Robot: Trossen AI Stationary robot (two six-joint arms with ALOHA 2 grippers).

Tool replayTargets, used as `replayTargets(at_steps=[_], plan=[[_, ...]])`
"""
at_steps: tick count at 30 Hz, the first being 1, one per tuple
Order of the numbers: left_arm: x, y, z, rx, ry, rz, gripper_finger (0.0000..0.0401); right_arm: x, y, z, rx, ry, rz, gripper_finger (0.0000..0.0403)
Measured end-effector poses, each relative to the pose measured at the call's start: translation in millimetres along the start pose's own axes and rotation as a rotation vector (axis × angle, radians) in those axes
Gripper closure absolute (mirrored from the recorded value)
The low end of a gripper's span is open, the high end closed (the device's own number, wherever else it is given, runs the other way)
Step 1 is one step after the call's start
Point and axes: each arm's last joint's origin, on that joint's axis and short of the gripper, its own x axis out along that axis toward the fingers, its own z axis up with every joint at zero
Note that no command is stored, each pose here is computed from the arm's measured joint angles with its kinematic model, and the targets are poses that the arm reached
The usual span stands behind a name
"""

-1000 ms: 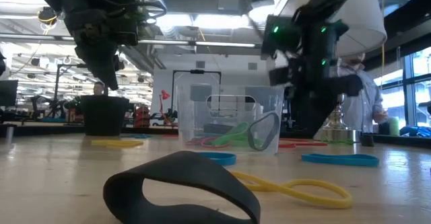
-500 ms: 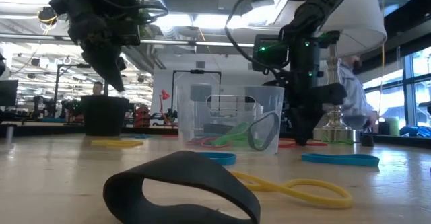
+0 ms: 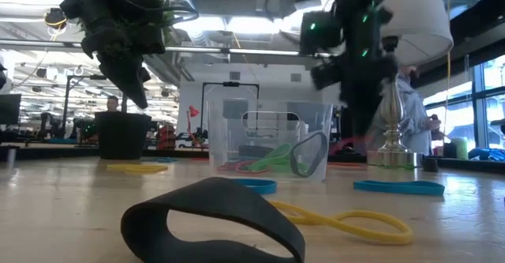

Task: Pick and place rubber bands into bin
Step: Put the red rubber band into the transparent container

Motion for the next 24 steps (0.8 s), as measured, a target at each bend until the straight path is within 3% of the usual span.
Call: replayTargets(at_steps=[5, 11, 17, 24], plan=[[0, 0, 2, -0.002, -0.022, 0.002, 0.0398, -58, 16, 14, 0.013, -0.173, -0.053, 0.0402], [0, 0, 2, -0.004, -0.023, 0.002, 0.0398, -106, 41, 40, -0.047, -0.42, -0.03, 0.0402], [0, 0, 2, -0.007, -0.023, 0.001, 0.0399, -98, 60, 59, -0.085, -0.525, -0.004, 0.0403], [0, 0, 2, -0.032, -0.023, -0.001, 0.0399, -50, 83, 87, -0.108, -0.484, 0.021, 0.0403]])
